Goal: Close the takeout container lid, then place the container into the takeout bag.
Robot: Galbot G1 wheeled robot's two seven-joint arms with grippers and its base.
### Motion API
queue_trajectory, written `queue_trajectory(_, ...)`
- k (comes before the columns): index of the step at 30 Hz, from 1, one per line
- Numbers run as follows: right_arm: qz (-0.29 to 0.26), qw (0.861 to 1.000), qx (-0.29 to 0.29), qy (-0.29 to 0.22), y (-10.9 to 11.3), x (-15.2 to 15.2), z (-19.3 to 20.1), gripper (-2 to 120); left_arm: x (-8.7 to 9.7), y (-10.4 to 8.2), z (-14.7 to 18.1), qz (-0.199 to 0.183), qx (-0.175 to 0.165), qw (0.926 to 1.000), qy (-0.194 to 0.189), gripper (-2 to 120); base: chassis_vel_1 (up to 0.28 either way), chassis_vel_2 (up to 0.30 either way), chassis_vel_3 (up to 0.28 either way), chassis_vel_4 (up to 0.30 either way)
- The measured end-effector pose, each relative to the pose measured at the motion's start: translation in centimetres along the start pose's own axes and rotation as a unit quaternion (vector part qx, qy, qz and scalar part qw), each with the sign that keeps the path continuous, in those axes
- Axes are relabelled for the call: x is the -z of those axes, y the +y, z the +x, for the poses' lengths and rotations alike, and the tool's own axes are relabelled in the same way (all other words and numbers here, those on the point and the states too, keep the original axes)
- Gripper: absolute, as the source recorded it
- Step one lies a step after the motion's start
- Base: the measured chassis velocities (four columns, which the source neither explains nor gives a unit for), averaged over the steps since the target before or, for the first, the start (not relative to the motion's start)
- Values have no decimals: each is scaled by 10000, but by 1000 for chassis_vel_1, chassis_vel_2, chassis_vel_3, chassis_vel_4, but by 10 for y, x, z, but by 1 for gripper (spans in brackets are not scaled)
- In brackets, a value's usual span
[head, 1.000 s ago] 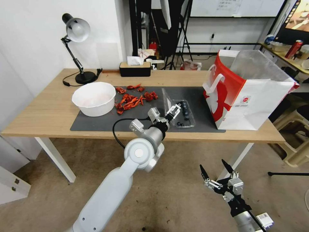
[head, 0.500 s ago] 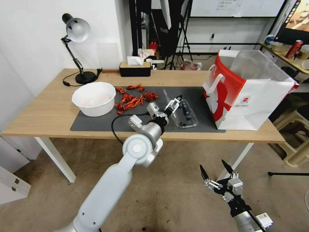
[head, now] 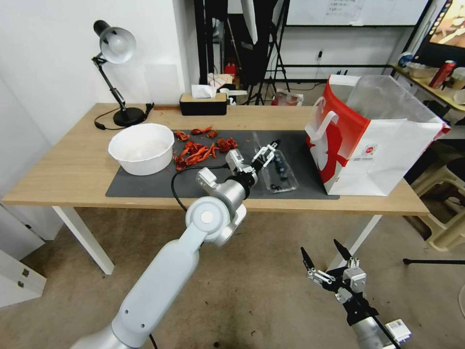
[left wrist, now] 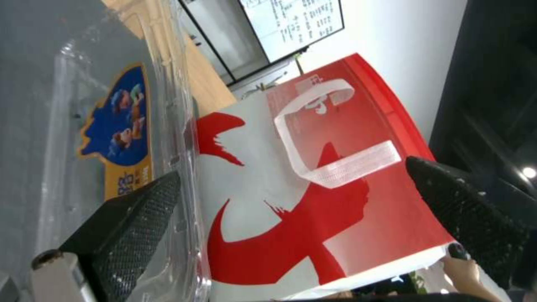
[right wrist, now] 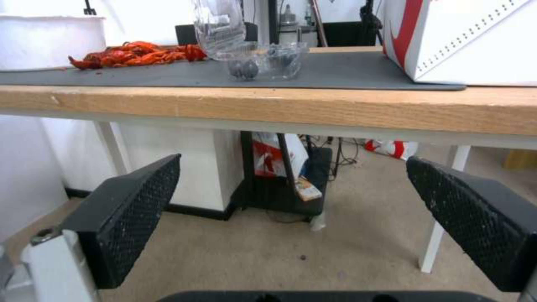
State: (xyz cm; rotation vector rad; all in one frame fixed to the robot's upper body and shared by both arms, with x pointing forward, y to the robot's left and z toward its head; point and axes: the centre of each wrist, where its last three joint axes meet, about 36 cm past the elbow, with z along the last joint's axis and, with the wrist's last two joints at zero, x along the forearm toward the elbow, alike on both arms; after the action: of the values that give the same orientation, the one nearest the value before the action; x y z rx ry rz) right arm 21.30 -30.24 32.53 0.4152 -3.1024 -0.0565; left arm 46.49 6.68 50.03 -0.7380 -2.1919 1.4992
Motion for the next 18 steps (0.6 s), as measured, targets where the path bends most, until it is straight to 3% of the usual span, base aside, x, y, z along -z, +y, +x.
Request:
queue_trajectory(11, -7, 10000, -57, -1, -1, 1, 4, 100, -6, -1, -18, -54, -21, 9999, 141, 100, 0, 0, 0, 0)
queue_trajectory(18, -27, 10000, -86, -20, -1, 0, 5, 100, -15, -4, -48, -193, 32, 9996, 225, 100, 0, 0, 0, 0)
